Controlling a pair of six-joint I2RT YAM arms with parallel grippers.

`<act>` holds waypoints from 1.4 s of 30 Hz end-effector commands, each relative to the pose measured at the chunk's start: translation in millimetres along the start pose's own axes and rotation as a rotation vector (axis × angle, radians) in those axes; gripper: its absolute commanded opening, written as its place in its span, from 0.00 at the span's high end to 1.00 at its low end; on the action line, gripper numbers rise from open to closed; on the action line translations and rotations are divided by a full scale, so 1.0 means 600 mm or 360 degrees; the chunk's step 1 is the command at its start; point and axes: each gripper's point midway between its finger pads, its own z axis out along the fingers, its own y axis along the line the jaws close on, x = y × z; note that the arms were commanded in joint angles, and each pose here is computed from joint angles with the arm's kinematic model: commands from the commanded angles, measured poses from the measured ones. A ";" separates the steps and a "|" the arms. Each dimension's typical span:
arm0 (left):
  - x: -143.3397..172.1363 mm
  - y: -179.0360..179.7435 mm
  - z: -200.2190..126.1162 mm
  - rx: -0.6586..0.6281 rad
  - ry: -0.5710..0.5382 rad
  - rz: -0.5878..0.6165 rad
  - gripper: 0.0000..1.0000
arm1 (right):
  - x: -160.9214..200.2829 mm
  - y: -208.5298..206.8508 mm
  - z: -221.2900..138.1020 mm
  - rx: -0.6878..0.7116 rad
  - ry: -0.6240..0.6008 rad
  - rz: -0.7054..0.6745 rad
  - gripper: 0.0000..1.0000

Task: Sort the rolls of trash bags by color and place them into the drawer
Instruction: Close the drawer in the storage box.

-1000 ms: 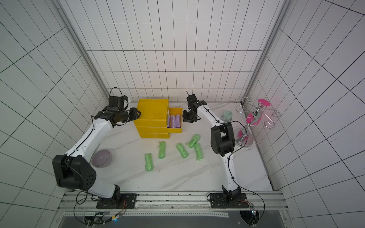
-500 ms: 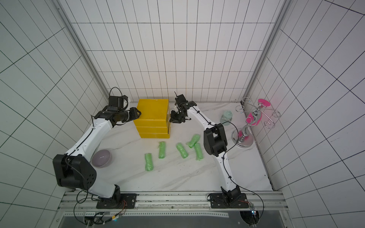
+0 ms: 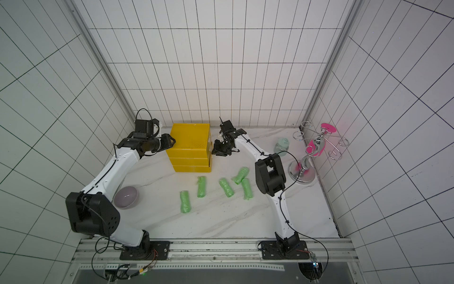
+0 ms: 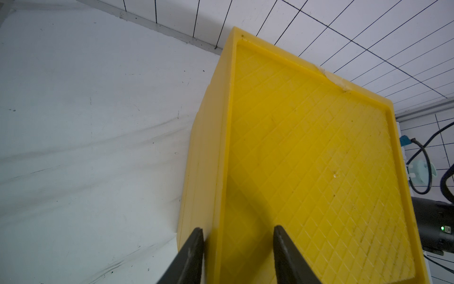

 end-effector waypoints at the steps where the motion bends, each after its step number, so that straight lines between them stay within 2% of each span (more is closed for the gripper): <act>1: 0.027 0.006 0.016 -0.0012 0.0114 -0.0010 0.55 | -0.014 0.001 -0.021 -0.0041 -0.0060 0.0006 0.67; 21: 0.039 0.009 0.021 -0.0010 0.0158 -0.0017 0.55 | -0.027 -0.032 0.051 -0.0019 0.0014 0.0085 0.63; 33: 0.045 0.011 0.023 -0.0010 0.0173 -0.0015 0.55 | -0.029 -0.017 0.052 -0.0085 -0.0002 0.0092 0.64; 42: 0.048 0.013 0.030 -0.0008 0.0190 -0.0020 0.55 | -0.031 -0.028 0.074 -0.0036 0.0023 0.0099 0.63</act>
